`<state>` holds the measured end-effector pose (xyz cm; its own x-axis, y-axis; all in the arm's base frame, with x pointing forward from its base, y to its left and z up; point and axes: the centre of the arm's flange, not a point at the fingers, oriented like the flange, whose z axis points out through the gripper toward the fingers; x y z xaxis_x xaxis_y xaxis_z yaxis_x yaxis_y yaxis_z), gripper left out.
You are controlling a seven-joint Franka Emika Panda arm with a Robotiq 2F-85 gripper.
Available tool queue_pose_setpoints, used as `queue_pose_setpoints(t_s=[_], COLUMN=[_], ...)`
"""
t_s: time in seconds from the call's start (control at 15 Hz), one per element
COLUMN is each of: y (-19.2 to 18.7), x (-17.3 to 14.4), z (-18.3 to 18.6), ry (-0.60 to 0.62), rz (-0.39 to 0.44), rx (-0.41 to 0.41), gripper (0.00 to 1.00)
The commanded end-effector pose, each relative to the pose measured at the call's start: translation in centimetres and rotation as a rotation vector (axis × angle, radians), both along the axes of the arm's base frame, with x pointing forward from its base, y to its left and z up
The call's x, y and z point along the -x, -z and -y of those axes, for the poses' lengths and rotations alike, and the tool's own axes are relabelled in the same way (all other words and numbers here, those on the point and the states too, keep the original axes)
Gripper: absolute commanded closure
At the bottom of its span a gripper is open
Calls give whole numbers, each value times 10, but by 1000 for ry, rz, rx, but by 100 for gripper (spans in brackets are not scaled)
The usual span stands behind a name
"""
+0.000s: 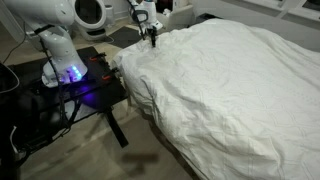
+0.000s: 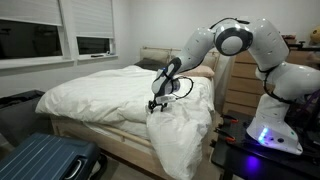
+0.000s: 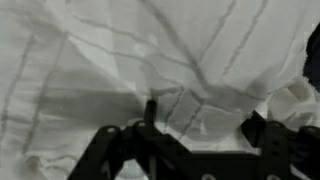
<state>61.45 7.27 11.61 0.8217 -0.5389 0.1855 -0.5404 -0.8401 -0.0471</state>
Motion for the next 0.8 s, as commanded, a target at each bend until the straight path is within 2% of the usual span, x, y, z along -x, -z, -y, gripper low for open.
queue_pose_setpoints(t_s=[0.0, 0.13, 0.47, 0.73], y=[2, -1, -9, -14], x=[-18, -21, -25, -27], z=[12, 15, 19, 22], ry=[28, 47, 52, 48], rz=[-19, -49, -193, -299], rx=[-55, -71, -97, -122], gripper=[48, 63, 99, 99])
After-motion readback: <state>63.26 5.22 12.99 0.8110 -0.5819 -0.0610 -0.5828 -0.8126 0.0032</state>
